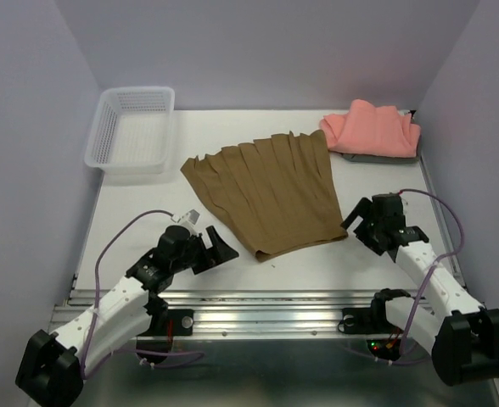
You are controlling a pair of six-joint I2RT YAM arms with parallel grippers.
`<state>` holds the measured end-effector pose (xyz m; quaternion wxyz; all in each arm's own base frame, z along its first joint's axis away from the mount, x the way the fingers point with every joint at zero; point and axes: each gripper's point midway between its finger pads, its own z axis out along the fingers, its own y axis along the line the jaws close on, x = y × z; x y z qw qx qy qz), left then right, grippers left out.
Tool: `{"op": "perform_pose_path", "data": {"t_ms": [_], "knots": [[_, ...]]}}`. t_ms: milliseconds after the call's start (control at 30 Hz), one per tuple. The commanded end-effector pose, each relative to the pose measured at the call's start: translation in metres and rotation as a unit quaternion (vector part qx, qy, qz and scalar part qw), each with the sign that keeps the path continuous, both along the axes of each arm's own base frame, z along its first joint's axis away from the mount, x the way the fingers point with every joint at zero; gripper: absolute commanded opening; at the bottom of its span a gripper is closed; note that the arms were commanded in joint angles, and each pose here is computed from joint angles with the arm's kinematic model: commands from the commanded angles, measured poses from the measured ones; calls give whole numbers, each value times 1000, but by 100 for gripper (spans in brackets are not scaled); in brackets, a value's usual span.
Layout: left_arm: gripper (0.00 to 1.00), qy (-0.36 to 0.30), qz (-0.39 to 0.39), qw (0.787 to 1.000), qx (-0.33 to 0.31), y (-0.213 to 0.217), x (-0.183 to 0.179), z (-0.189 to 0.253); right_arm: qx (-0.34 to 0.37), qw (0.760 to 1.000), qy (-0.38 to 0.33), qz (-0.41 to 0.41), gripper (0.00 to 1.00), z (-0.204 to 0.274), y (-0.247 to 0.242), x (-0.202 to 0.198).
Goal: Fold and stack the skirts
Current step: Flatten the skirt out
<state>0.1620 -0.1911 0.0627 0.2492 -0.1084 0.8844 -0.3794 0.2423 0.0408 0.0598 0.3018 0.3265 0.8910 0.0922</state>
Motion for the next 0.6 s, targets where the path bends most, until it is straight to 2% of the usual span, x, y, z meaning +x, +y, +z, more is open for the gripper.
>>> {"op": "perform_pose_path", "data": {"t_ms": [0,100,233,267,333,367,400,433,500,567], "knots": [[99,-58,12,998,-31,-6,16,54,-25,998,-63,8,100,44,-8,17],[99,-148,33,988,-12,-6,51,100,4,990,-130,60,100,82,11,34],[99,-204,74,975,52,-3,101,137,77,966,-197,152,100,113,55,49],[99,-213,94,970,71,1,115,142,87,964,-187,169,100,105,64,50],[99,-224,85,967,86,-16,146,153,95,959,-181,197,100,101,81,53],[99,-201,59,973,99,-30,156,134,92,961,-162,204,100,90,85,56],[99,-215,46,971,97,-41,168,150,88,961,-155,210,100,85,89,59],[99,-205,25,974,96,-51,171,144,84,961,-156,213,100,82,92,63],[99,-179,-21,980,87,-72,175,124,94,960,-137,227,100,66,100,70],[99,-168,-85,980,67,-89,161,109,100,962,-130,220,100,57,102,78]]}}
